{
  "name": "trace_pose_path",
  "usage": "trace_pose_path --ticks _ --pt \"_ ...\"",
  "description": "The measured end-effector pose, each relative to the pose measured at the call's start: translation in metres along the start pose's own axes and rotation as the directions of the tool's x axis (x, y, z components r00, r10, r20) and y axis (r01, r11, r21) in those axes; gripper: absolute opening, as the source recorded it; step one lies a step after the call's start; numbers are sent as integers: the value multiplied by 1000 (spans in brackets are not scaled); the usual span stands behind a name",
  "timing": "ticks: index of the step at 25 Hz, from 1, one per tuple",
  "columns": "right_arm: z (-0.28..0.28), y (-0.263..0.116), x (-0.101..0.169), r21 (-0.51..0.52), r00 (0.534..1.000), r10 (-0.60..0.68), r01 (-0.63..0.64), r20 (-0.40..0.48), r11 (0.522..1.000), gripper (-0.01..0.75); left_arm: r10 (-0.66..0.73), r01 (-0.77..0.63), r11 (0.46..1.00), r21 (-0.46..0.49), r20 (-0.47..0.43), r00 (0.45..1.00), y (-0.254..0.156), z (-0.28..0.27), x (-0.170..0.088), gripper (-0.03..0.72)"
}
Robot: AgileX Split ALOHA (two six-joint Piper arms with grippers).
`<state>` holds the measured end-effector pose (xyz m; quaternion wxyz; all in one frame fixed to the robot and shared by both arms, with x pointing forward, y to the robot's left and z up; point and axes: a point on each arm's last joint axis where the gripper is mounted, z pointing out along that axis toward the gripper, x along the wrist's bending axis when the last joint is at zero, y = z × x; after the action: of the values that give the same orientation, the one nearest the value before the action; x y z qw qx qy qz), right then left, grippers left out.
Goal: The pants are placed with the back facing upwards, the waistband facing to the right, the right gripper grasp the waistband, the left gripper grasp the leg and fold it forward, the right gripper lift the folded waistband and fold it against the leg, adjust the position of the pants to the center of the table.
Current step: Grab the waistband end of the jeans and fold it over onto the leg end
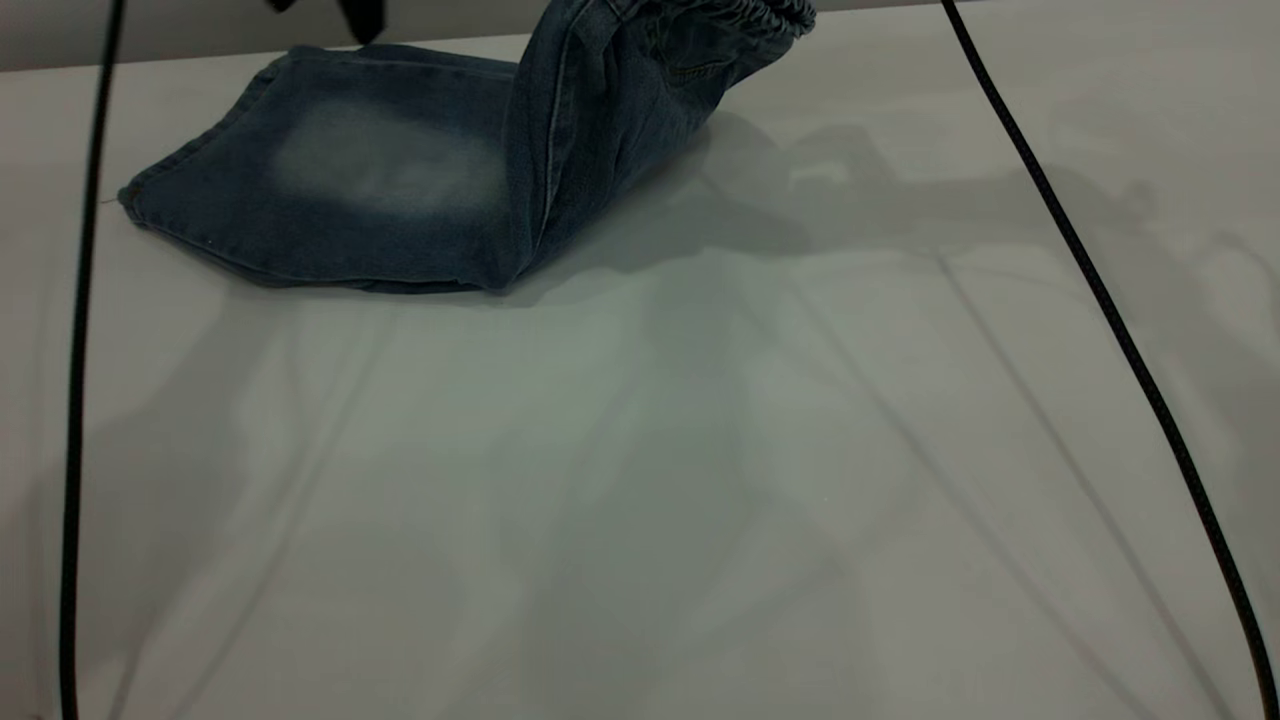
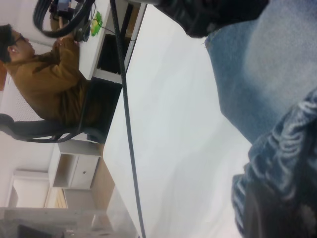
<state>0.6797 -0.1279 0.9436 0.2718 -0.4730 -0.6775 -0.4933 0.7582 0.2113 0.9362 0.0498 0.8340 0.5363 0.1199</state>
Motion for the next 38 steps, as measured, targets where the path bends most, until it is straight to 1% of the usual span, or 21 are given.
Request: trace_pose_path --ticks 2,6,12,19,23,25,29,33,35,38 --pt "0 0 0 -1 1000 0 0 2 1000 22 -39 39 999 3 2 999 -4 2 14 581" --pt "0 0 0 -2 1000 1 -1 -1 1000 22 -97 96 995 19 43 994 -12 14 30 581" --pt "0 0 1 -4 1000 1 -1 -1 1000 22 -115 109 990 84 66 991 -21 50 31 581" --pt "0 0 1 -1 1000 2 -2 -4 1000 22 -125 112 983 143 82 989 -29 84 24 581" --pt "0 0 2 -2 1000 5 -5 -12 1000 22 -125 111 982 154 85 989 -31 87 24 581" --pt "0 1 3 -10 999 13 -13 -29 1000 22 -126 112 982 152 84 988 -31 87 24 581" --pt "6 4 13 -3 998 2 -2 -63 1000 22 -128 114 982 152 88 988 -31 87 23 581" --pt "25 7 34 22 997 -38 39 -74 999 22 -129 114 982 154 92 987 -31 87 23 581" --pt "35 9 46 35 996 -60 63 -66 997 22 -135 119 981 154 104 985 -30 87 22 581" --pt "49 7 53 33 997 -76 77 -28 997 22 -135 119 981 154 104 985 -30 87 22 581"
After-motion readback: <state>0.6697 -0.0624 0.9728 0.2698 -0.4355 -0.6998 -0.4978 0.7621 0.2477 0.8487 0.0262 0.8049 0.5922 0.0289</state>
